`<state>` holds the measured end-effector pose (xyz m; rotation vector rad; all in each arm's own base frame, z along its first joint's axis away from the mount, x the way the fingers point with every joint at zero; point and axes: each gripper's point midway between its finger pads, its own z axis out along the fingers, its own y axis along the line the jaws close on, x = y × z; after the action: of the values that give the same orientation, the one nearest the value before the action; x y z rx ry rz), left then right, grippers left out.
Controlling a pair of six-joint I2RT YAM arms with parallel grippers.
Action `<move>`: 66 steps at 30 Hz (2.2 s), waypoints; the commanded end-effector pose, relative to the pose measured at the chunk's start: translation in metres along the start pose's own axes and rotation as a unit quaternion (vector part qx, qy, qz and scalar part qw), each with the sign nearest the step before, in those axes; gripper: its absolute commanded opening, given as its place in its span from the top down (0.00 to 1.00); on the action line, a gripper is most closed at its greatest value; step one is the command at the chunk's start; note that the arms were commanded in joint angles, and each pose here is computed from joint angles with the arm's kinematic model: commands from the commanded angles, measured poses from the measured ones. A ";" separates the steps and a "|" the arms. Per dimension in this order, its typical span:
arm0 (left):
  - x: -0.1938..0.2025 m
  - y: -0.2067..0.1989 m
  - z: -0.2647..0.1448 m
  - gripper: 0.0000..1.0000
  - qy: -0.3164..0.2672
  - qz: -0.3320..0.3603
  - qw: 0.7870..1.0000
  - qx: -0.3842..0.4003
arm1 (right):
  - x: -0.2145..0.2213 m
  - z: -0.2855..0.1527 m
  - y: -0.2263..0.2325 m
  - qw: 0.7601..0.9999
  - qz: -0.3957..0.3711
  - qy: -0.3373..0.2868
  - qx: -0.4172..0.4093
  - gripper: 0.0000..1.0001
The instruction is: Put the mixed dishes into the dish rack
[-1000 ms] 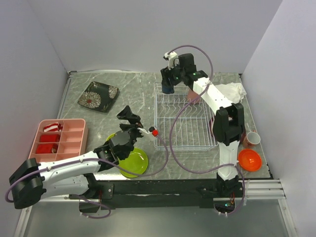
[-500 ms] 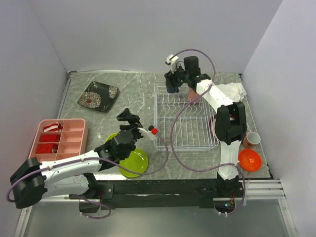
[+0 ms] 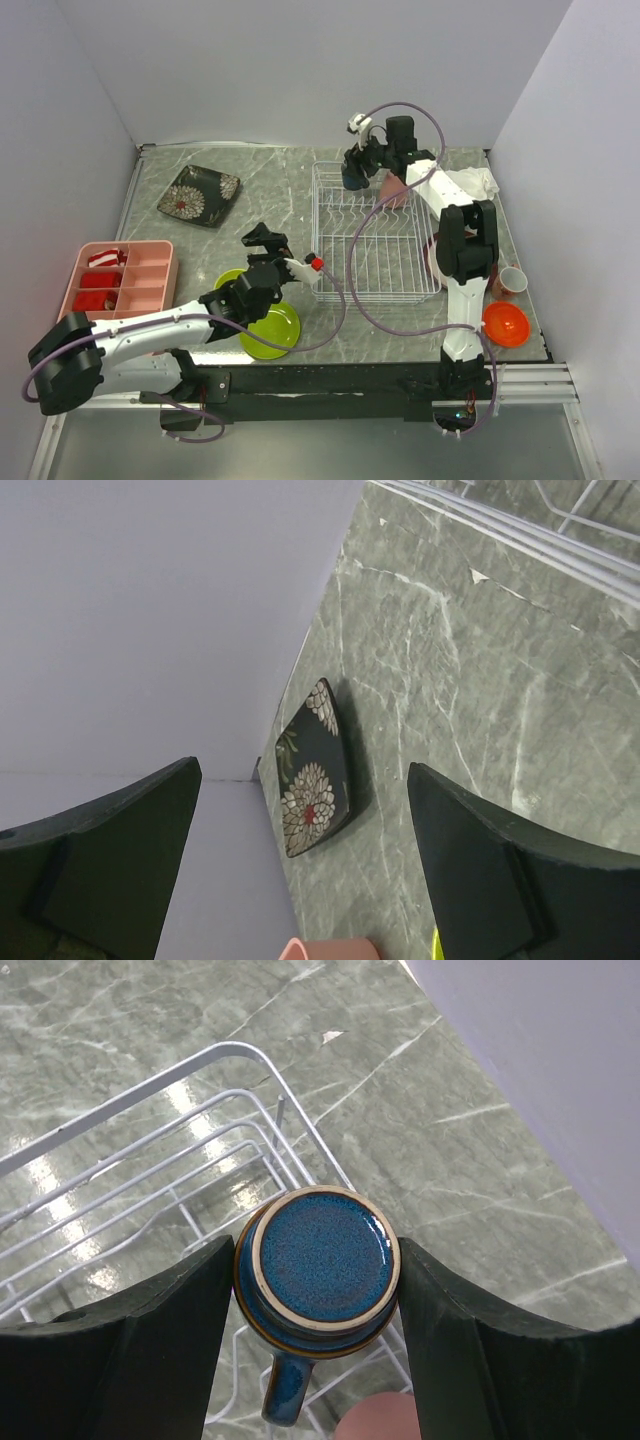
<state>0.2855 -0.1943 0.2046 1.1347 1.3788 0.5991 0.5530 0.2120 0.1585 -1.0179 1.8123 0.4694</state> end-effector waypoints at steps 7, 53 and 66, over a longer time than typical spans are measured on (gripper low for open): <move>-0.016 0.009 0.009 0.09 -0.004 -0.039 0.999 -0.010 | -0.018 -0.011 -0.008 0.995 -0.094 -0.032 -0.007 0.56; 0.005 0.055 0.033 0.01 0.030 -0.192 0.981 -0.011 | -0.082 -0.164 -0.026 0.976 0.054 -0.037 0.206 0.00; -0.028 0.094 0.050 0.01 0.001 -0.278 0.960 0.000 | 0.117 -0.349 0.037 0.860 0.235 0.274 0.361 0.19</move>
<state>0.3510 -0.1783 0.2695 0.7359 1.6095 0.3080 0.3675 -0.0067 0.2697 -0.3203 2.1391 -0.1329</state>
